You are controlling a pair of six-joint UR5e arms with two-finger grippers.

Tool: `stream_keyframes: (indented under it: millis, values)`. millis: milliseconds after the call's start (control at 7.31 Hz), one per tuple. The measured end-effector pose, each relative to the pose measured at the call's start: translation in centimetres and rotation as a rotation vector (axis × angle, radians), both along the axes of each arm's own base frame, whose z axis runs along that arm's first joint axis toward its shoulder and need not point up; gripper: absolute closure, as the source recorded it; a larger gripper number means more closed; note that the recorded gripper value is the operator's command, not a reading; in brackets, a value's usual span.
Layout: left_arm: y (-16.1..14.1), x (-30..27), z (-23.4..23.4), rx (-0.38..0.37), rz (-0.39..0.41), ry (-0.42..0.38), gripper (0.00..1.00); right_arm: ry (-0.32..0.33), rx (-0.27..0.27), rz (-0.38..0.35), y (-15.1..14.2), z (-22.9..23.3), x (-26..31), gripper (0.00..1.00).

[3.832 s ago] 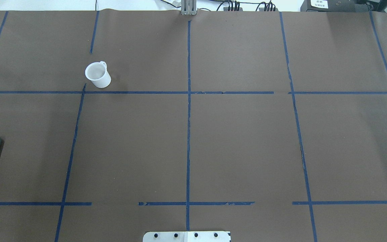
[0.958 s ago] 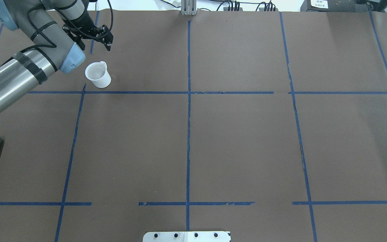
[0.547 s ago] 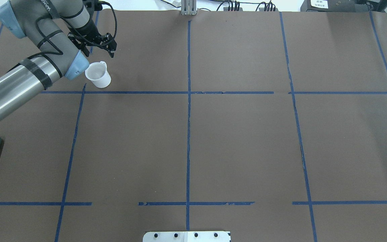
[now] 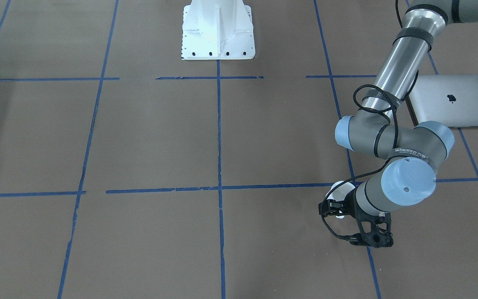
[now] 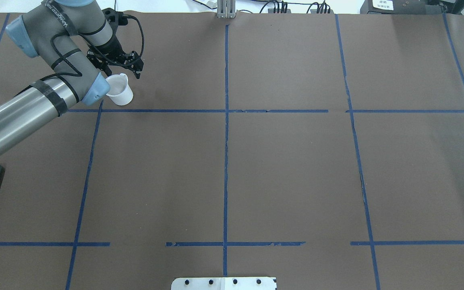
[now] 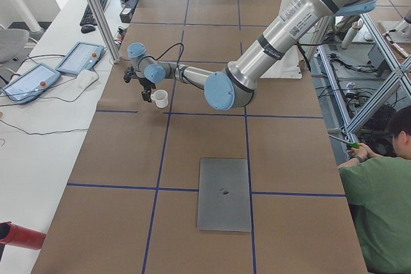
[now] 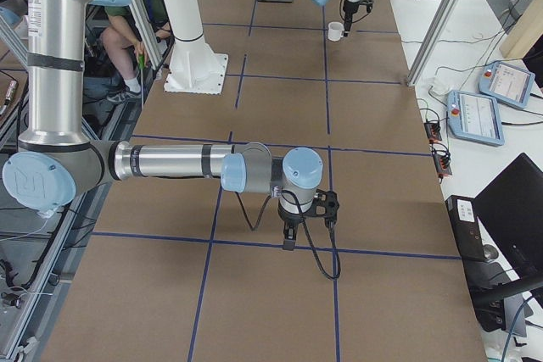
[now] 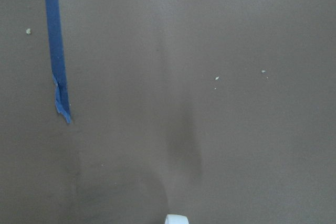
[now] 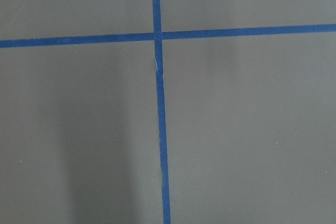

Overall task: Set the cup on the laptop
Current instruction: 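Lower the left gripper onto the white mug and close it, then lift the mug with the left gripper and carry it toward the silver laptop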

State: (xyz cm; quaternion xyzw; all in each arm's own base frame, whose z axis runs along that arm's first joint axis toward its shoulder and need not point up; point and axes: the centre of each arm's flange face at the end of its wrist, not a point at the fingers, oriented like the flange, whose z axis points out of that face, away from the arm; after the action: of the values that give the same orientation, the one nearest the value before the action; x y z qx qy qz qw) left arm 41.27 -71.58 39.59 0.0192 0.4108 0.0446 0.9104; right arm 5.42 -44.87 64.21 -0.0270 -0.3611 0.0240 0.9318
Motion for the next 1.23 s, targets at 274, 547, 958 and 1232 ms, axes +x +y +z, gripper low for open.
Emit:
stream_keyframes:
  millis: [274, 547, 958, 1232]
  values:
    - [0.0, 0.2, 0.6, 0.001, 0.001, 0.001, 0.51, 0.000, 0.000, 0.000, 0.0, 0.0, 0.0, 0.00]
    - [0.0, 0.2, 0.6, 0.000, 0.001, 0.001, 0.90, 0.000, 0.000, 0.000, 0.0, 0.0, 0.0, 0.00]
    - [-0.3, -0.2, 0.1, -0.017, -0.024, 0.005, 1.00, 0.000, 0.000, 0.000, 0.0, 0.0, 0.0, 0.00]
    - [-1.5, -4.0, -2.2, -0.026, -0.067, 0.005, 1.00, 0.000, 0.000, 0.000, 0.0, 0.0, 0.0, 0.00]
